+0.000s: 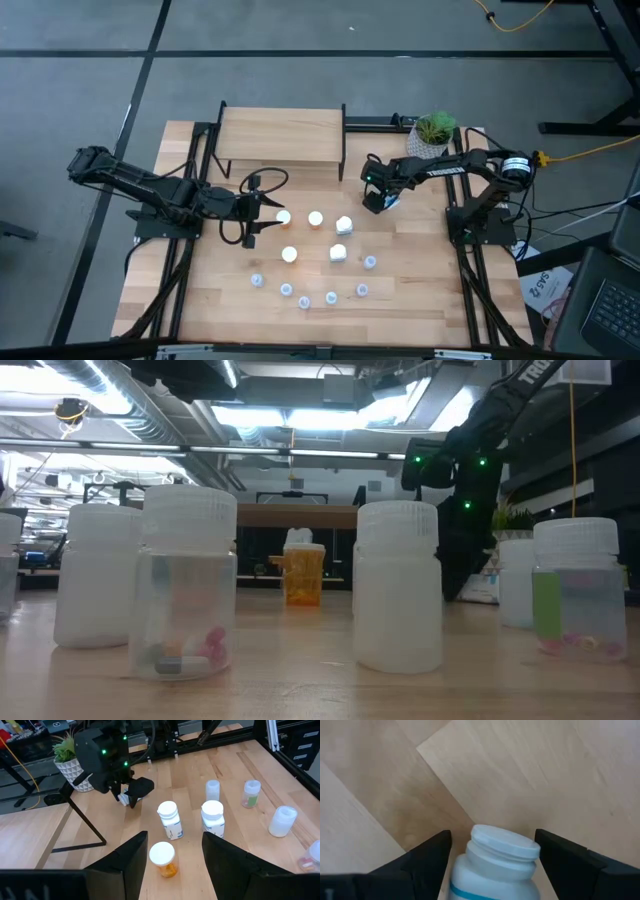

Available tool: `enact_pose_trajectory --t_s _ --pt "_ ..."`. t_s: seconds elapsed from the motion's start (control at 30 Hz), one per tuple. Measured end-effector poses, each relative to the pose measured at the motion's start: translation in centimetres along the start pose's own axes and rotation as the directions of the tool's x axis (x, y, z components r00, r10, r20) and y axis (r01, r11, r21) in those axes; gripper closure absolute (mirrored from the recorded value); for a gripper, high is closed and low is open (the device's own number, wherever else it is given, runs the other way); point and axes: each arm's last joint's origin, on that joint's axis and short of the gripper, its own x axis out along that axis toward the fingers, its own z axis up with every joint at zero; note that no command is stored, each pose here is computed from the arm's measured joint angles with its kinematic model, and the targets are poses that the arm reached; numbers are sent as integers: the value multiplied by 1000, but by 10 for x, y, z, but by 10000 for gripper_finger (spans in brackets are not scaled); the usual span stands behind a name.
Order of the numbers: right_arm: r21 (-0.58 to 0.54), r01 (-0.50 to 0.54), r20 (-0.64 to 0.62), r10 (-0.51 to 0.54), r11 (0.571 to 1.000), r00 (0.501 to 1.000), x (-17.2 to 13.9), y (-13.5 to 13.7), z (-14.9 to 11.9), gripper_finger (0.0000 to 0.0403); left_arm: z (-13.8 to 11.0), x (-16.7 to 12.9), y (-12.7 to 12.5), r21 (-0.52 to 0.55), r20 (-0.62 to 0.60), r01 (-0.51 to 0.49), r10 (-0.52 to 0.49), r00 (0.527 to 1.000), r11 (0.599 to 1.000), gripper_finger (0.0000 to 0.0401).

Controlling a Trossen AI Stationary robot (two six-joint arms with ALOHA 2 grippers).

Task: Pick and place medicine bottles onto shelf by color
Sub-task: Put the top right blue pill bottle on the shelf

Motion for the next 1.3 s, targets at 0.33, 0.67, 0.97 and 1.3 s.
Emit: enact_pose_trajectory --t_s 0.33,0.67,0.97,1.3 --pt "64 72 -66 -68 995 996 -15 -2 9 108 0 0 0 0 0 0 0 1000 1000 219" --pt "121 111 -143 -94 986 985 -19 -4 4 108 0 0 0 0 0 0 0 1000 1000 219" --pt "150 24 -176 3 988 984 -19 -1 3 108 0 0 0 0 0 0 0 1000 1000 219" --pt "171 -43 -210 79 984 975 -19 1 2 109 0 0 0 0 0 0 0 1000 1000 219"
